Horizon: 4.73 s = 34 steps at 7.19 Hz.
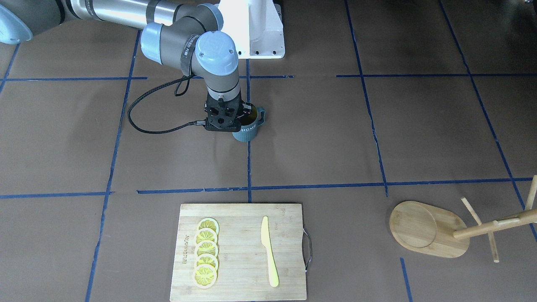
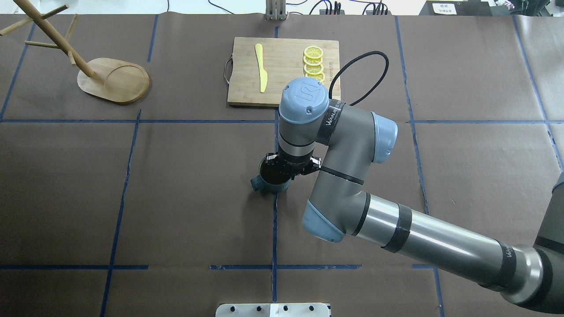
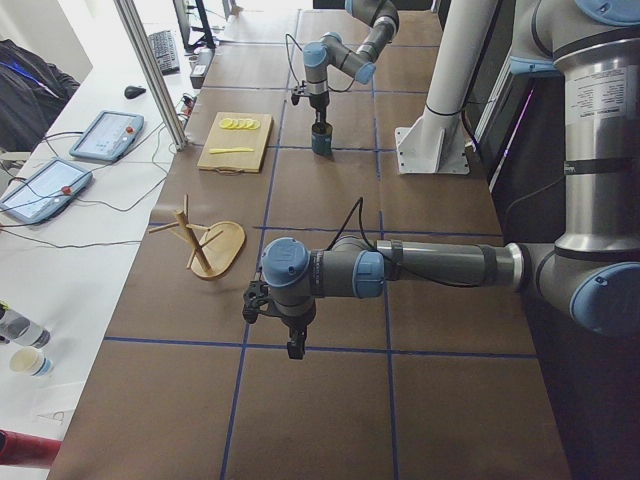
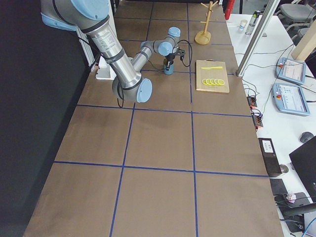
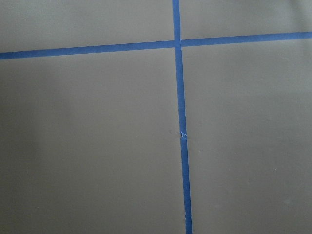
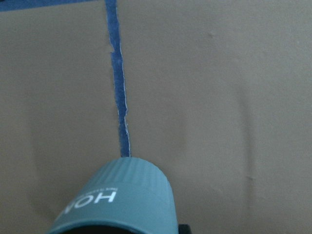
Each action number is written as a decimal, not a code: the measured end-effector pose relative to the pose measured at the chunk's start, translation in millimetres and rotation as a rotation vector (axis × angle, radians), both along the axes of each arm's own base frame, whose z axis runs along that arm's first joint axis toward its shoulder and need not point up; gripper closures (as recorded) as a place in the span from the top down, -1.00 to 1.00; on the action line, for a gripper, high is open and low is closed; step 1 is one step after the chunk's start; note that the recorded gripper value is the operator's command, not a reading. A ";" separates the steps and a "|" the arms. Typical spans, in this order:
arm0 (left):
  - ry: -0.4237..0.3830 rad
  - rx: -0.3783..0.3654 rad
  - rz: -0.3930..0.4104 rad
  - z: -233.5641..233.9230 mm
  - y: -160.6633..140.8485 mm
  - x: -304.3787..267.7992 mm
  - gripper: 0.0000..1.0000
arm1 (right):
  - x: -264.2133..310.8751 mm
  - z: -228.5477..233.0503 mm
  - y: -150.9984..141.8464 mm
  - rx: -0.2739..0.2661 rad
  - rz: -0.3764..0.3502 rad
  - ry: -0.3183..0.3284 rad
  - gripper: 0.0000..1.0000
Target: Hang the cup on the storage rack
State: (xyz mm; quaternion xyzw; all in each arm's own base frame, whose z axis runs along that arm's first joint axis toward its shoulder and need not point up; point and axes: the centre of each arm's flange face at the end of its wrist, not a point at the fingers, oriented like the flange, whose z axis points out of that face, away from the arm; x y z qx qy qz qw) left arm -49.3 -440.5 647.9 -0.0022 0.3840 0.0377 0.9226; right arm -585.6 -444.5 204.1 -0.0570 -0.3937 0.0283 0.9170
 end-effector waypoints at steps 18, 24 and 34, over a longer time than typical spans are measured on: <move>0.021 0.254 0.019 -53.4 -35.0 14.5 1.00 | 583.3 384.7 -22.8 0.309 -0.236 0.057 1.00; 0.106 0.646 0.220 -155.3 -79.6 127.6 1.00 | 626.1 425.4 22.6 0.265 -0.206 0.071 1.00; 0.456 1.121 0.157 -312.9 39.9 508.3 1.00 | 626.3 426.8 22.0 0.261 -0.205 0.073 1.00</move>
